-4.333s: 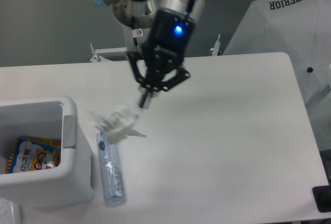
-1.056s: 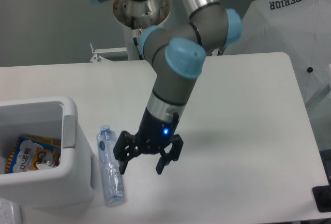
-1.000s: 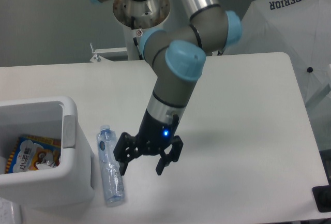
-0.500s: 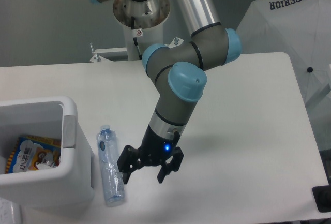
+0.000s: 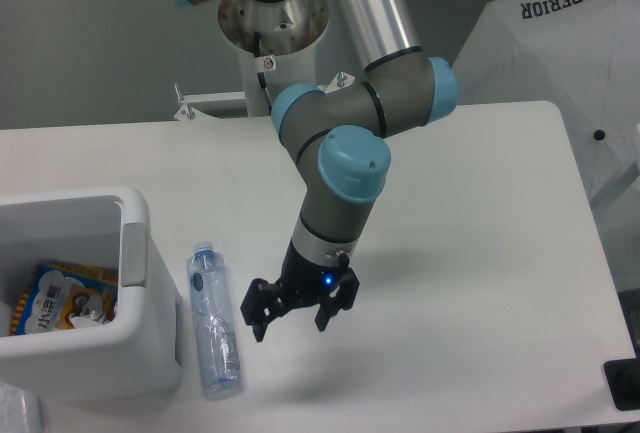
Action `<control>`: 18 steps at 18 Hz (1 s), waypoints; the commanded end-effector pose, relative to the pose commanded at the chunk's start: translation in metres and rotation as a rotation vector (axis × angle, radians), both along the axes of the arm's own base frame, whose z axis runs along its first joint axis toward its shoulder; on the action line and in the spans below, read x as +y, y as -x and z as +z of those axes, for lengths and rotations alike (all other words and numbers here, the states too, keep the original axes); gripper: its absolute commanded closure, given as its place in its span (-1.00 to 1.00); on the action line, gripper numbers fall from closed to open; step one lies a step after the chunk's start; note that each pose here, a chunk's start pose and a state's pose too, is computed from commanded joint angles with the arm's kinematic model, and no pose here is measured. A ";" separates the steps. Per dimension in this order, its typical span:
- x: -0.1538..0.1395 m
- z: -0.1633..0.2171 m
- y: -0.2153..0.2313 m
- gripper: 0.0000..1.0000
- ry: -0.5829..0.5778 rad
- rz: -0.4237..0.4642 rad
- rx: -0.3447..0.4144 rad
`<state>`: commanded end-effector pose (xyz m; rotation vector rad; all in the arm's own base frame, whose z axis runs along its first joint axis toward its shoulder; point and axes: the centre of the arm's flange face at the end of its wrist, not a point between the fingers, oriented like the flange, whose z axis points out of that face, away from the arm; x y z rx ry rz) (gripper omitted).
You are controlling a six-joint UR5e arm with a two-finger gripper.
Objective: Place the trash in the trash can
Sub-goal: 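Move the open gripper over the clear water bottle, then lower the gripper around the bottle's middle and close on it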
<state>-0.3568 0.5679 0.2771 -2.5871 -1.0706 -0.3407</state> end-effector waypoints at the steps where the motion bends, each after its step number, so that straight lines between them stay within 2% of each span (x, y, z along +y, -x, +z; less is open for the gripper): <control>1: 0.004 -0.005 -0.004 -1.00 0.006 -0.010 -0.002; 6: 0.023 -0.019 -0.019 -1.00 0.010 -0.039 -0.014; 11: 0.036 -0.050 -0.027 -1.00 0.043 -0.067 -0.038; 18: 0.050 -0.056 -0.034 -1.00 0.042 -0.086 -0.040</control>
